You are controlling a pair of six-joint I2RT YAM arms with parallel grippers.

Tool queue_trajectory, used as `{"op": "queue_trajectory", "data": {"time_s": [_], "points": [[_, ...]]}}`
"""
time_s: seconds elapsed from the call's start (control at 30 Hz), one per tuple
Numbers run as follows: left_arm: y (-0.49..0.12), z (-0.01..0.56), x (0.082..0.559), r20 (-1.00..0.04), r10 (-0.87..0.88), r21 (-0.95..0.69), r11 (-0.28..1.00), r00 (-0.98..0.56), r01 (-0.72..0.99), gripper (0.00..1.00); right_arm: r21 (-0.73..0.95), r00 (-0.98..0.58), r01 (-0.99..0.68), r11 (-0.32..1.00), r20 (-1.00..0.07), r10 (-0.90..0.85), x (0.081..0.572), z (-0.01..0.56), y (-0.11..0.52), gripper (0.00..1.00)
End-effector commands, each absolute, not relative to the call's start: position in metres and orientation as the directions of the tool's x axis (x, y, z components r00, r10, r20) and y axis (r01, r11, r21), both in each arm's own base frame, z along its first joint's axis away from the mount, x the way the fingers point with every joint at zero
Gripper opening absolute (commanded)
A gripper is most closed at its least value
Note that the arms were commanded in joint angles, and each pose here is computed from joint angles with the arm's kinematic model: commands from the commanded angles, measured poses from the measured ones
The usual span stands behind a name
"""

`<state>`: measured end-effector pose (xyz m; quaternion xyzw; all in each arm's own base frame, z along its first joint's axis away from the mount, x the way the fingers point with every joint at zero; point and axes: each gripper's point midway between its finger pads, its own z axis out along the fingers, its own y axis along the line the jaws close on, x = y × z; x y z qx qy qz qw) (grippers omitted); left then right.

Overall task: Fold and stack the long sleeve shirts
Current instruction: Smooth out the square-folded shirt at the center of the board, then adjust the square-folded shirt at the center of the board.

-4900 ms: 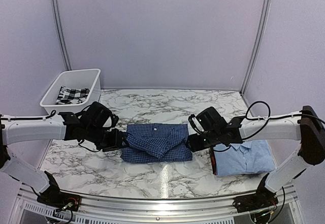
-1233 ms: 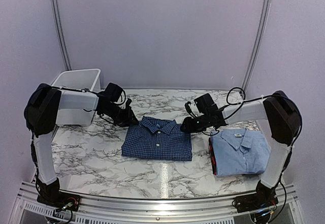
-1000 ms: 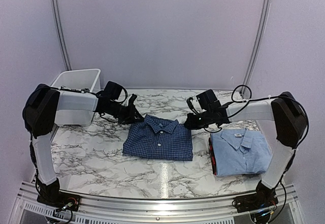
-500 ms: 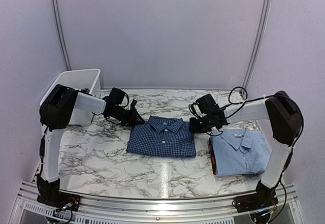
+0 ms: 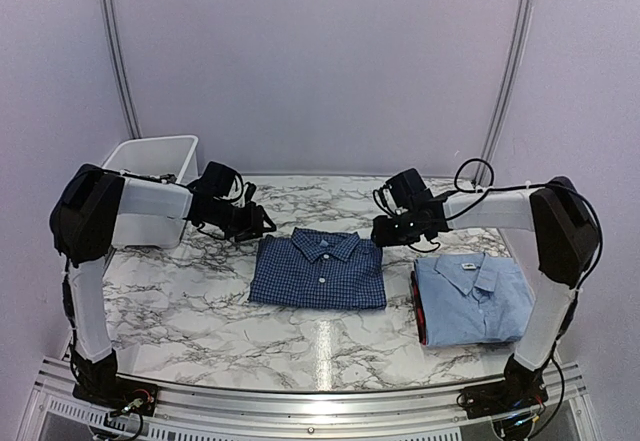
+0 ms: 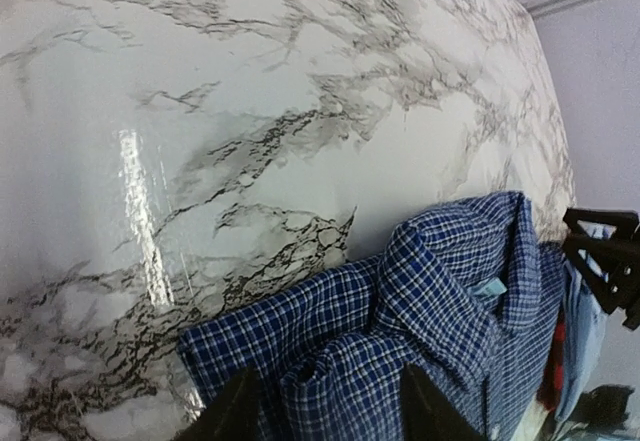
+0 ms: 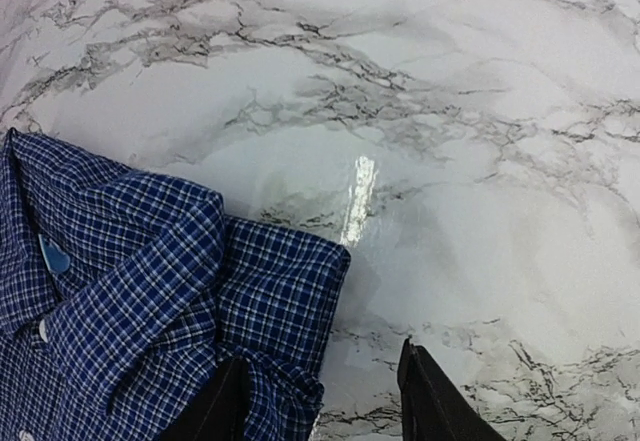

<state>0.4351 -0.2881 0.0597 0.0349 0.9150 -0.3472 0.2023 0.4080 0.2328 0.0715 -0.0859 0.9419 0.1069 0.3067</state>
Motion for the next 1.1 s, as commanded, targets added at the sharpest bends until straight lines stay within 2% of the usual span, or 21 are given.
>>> {"op": "queue_trajectory", "data": {"time_s": [0.0,0.1,0.23,0.5,0.7,0.9,1.07], "points": [[-0.267,0.085,0.437,-0.460,-0.114,-0.562,0.805,-0.880,0.190,0.56,0.111,-0.737,-0.261,0.959,-0.664,-0.123,0.421,0.117,0.243,0.48],[-0.256,0.099,0.430,-0.489,-0.143,-0.543,0.822,-0.861,0.172,0.61,0.114,-0.727,-0.300,0.947,-0.670,-0.150,0.422,0.119,0.262,0.48],[-0.250,0.094,0.405,-0.462,-0.137,-0.539,0.828,-0.876,0.155,0.61,0.140,-0.740,-0.348,0.927,-0.648,-0.180,0.426,0.105,0.289,0.47],[-0.241,0.062,0.332,-0.362,-0.088,-0.519,0.846,-0.928,0.122,0.55,0.138,-0.776,-0.327,0.935,-0.603,-0.183,0.443,0.073,0.303,0.48],[-0.252,0.053,0.299,-0.344,-0.042,-0.510,0.847,-0.938,0.149,0.52,0.141,-0.783,-0.320,0.937,-0.596,-0.177,0.445,0.063,0.306,0.48],[-0.264,0.055,0.290,-0.349,-0.032,-0.533,0.829,-0.937,0.170,0.44,0.162,-0.783,-0.326,0.931,-0.598,-0.170,0.447,0.059,0.310,0.38],[-0.266,0.055,0.283,-0.348,-0.041,-0.554,0.815,-0.937,0.170,0.43,0.171,-0.783,-0.335,0.927,-0.597,-0.173,0.448,0.057,0.314,0.20]]}}
